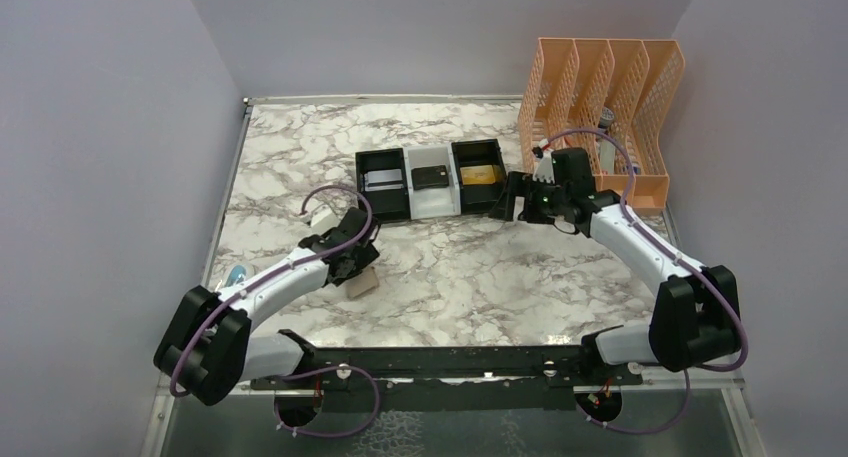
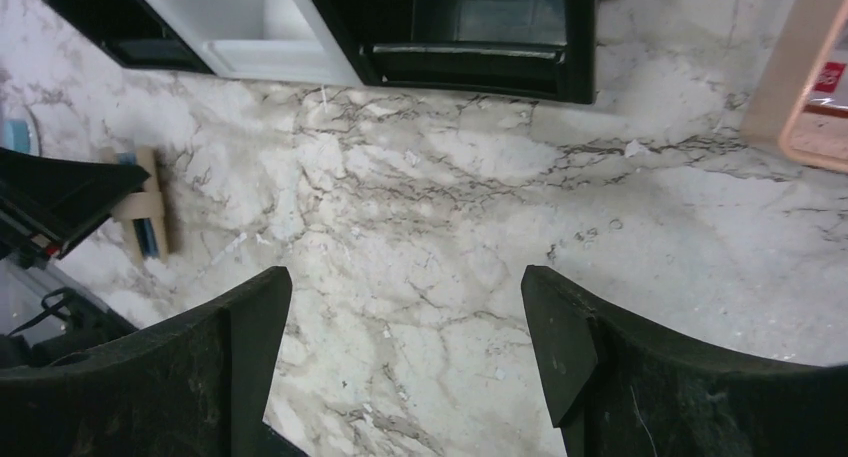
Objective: Take the credit cards out of the card holder
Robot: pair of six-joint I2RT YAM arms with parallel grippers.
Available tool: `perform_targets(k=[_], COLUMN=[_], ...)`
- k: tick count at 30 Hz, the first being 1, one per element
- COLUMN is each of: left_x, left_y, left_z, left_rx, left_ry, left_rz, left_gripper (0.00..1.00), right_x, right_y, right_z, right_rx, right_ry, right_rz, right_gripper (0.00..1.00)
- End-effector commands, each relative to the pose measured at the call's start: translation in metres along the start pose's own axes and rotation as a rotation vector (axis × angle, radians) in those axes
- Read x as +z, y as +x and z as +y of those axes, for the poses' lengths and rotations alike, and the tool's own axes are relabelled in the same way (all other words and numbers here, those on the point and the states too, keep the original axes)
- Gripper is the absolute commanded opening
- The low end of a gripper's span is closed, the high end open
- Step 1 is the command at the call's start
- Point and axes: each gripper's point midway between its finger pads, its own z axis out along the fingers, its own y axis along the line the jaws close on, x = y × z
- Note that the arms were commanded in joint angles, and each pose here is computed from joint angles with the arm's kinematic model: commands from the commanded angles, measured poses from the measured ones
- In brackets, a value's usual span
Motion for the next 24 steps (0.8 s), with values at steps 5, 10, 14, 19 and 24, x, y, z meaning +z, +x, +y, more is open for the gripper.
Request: perform_targets(k=[5, 10, 14, 19, 24], left_x=[-0.047, -0.066, -0.08, -0.079, -0.056], left_y=[0.064, 0.067, 0.045, 0.012, -0.003], left_z=[-0.074, -0.092, -0.097, -0.066, -0.02], left_rx=[0.136, 0.22, 0.255, 0.149, 0.009], left_ry=[0.247, 0.327, 0.373, 0.351, 0.29], left_rz=[0.172, 0.155, 0.07, -0.055, 0.001], left_gripper=[0.79, 0.99, 0.99, 0.99, 0.99], right_x=[-0.016, -0.021, -0.025, -0.011, 0.008], right_y=[0.007, 0.013, 0.021, 0.047, 0.075], right_z=[0.041, 0.057, 0.077, 0.11, 0.139], right_rx=[-0.036, -0.054, -0.08, -0.122, -0.158], right_ry=[-0.216, -0.277, -0.333, -0.328, -0.257], right_rz=[-0.002, 0.005, 0.019, 0.064, 0.068], right_gripper=[0.86, 0.85, 0.83, 0.77, 0.67])
